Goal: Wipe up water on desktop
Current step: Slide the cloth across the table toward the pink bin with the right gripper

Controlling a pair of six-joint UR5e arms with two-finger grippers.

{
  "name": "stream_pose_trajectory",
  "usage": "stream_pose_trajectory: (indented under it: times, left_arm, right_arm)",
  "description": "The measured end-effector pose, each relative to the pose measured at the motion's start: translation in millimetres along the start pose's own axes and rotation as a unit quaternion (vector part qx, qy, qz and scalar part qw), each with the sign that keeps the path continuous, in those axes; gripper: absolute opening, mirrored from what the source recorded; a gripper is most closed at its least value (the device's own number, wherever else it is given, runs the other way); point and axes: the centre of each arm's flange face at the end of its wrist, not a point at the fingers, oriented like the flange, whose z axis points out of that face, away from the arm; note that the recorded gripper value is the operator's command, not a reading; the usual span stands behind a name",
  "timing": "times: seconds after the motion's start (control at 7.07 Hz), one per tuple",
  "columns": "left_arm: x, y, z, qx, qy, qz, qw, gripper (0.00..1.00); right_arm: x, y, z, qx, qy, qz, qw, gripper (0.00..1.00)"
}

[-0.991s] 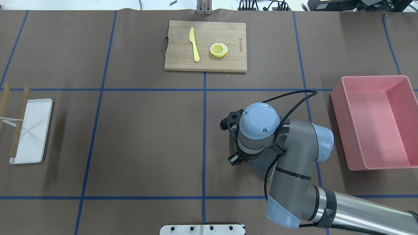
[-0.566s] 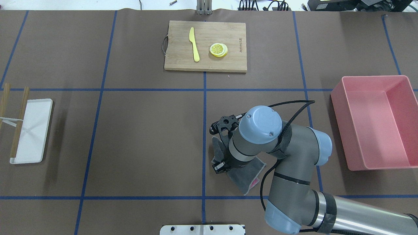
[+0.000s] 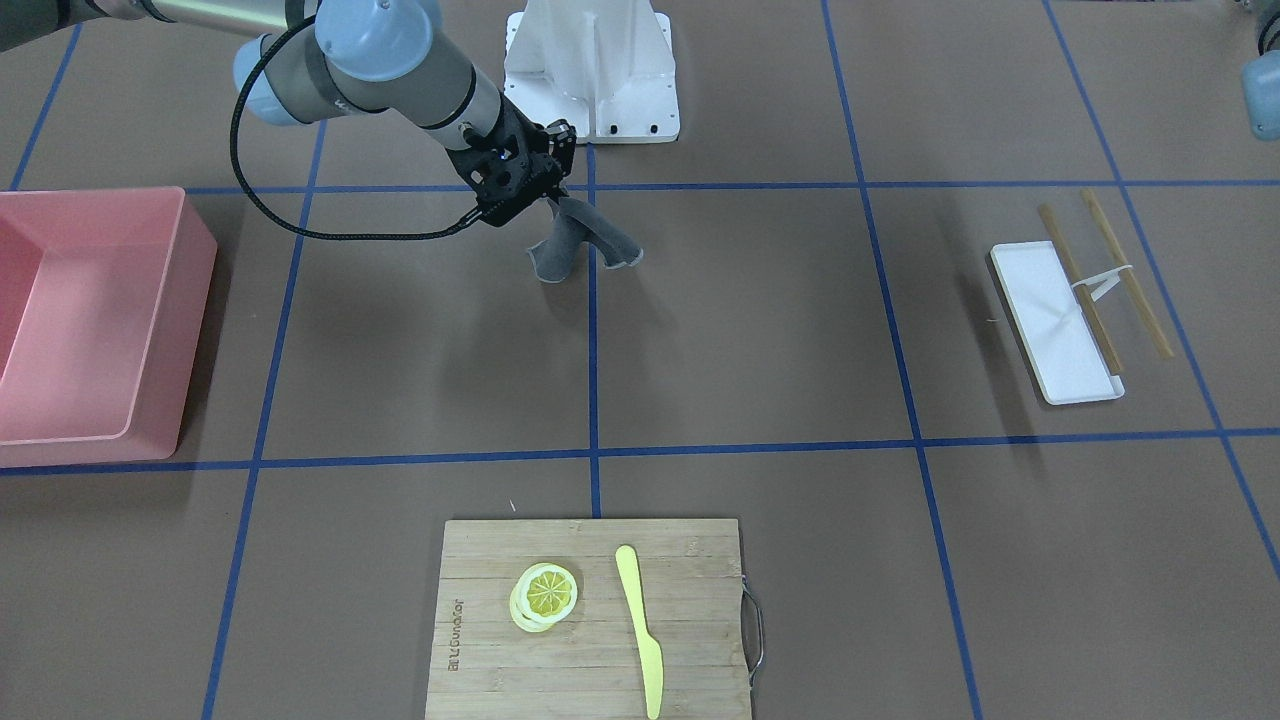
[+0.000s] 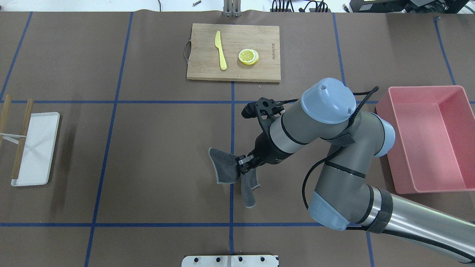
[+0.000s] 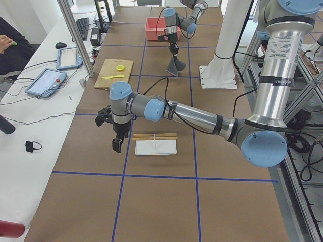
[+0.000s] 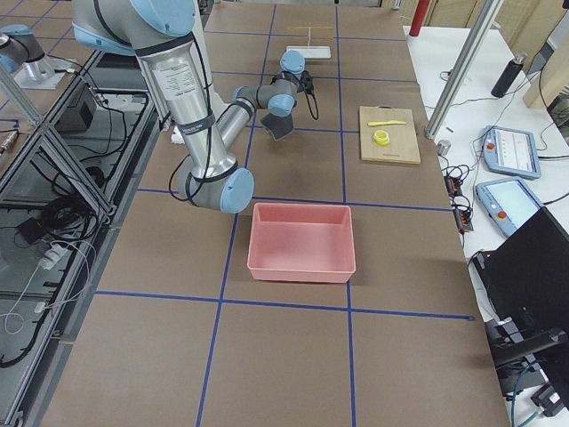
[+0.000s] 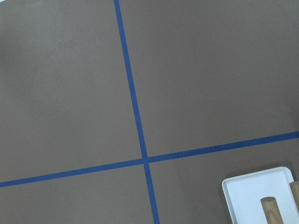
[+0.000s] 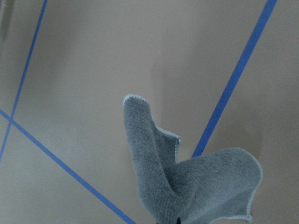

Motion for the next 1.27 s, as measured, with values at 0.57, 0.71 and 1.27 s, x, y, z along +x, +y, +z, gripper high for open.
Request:
stream_pose_trajectory:
  times: [0.57,0.71,1.27]
  left_arm:
    - [2.4,-2.6,-1.0,0.001,0.0,-0.001,1.0,0.99]
    - [4.3,-5.4,-3.2,0.004,0.001,0.0,1.0,0.99]
    - [-5.2,10.9,7.5,-0.009,0.003,-0.006,0.9999,0.99]
  right_arm:
    - [48.4,-20.9,23.9,-0.001,0.022,0.023,0.9995,0.0]
    - [72.1,-28.8,19.3,0.004,0.036,0.035,0.9987,0.0]
    - [182.8,-50.2,-9.0,0.01,0.094,0.071,0.993,0.0]
